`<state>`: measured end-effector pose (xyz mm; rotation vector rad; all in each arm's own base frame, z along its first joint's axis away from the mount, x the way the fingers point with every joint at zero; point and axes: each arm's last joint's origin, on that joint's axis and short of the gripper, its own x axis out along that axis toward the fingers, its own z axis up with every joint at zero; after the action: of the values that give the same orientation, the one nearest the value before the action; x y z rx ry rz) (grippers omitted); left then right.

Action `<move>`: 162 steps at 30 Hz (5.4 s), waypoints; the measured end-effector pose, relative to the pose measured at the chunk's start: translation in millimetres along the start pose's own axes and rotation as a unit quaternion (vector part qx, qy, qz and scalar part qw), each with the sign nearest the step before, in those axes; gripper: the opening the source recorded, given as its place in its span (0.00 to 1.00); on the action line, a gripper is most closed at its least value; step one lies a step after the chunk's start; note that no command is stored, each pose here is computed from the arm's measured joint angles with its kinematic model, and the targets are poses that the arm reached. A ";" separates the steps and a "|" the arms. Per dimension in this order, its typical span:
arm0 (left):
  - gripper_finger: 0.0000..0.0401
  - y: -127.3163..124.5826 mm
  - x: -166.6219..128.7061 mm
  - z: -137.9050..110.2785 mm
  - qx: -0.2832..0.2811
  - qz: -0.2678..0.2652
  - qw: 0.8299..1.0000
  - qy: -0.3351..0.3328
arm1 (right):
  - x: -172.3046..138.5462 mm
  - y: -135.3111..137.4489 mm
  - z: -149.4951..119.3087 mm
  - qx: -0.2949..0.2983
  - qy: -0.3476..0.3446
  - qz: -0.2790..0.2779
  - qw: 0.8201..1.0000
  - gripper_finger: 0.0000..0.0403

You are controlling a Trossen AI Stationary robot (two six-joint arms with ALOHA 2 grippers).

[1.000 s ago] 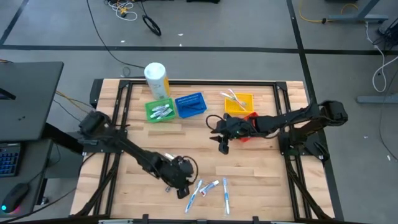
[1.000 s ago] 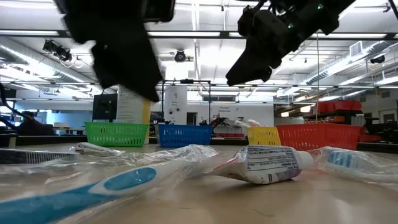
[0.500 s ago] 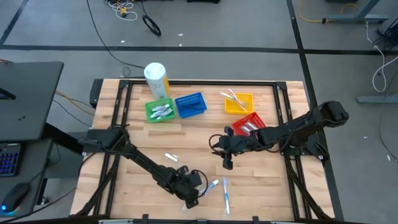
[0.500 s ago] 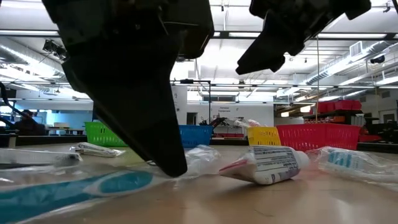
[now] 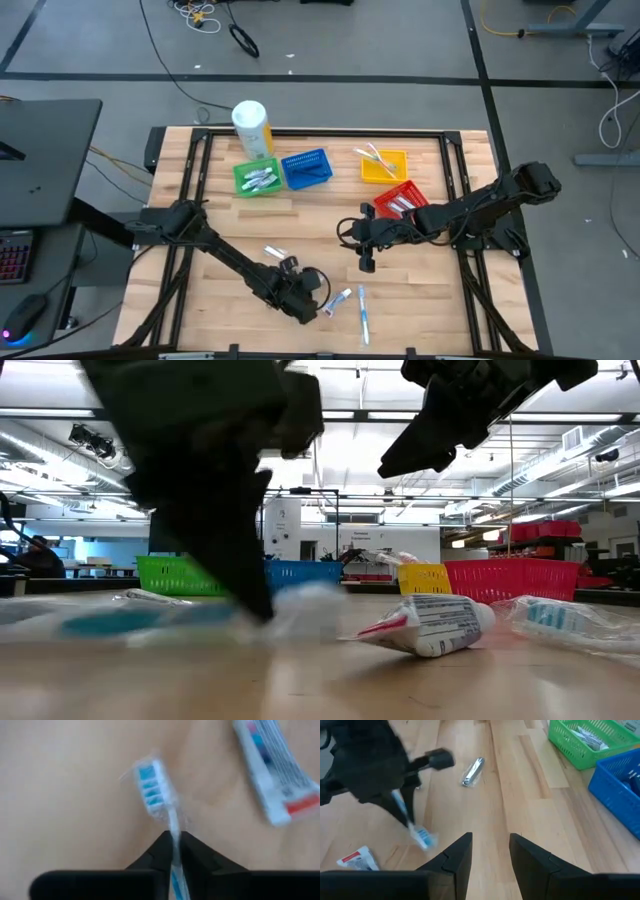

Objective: Pick & Place Travel size toiletries
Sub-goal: Put the left blue toothbrush into the yellow bin

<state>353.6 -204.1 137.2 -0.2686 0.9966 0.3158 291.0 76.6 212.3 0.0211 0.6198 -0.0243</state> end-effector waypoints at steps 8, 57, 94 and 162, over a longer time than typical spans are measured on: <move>0.06 15.5 -63.2 31.2 -0.006 0.059 0.990 -0.129 | 0.0 -0.5 -0.6 -0.005 0.002 -0.005 1.000 0.35; 0.07 179.6 -169.6 179.5 0.144 0.083 0.919 -0.357 | -27.0 -54.8 52.7 -0.036 -0.198 -0.178 0.963 0.35; 0.08 264.6 -98.5 148.2 0.193 -0.099 0.795 -0.566 | -37.3 -134.7 8.4 0.061 -0.348 -0.057 0.934 0.35; 0.41 272.7 -72.1 136.6 0.136 0.046 0.886 -0.441 | -20.7 -218.2 -56.3 0.123 0.173 -0.423 0.881 0.06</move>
<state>319.8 87.0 248.4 0.1839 0.1380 0.3319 235.1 -139.6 175.7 -0.0020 0.9421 -0.9705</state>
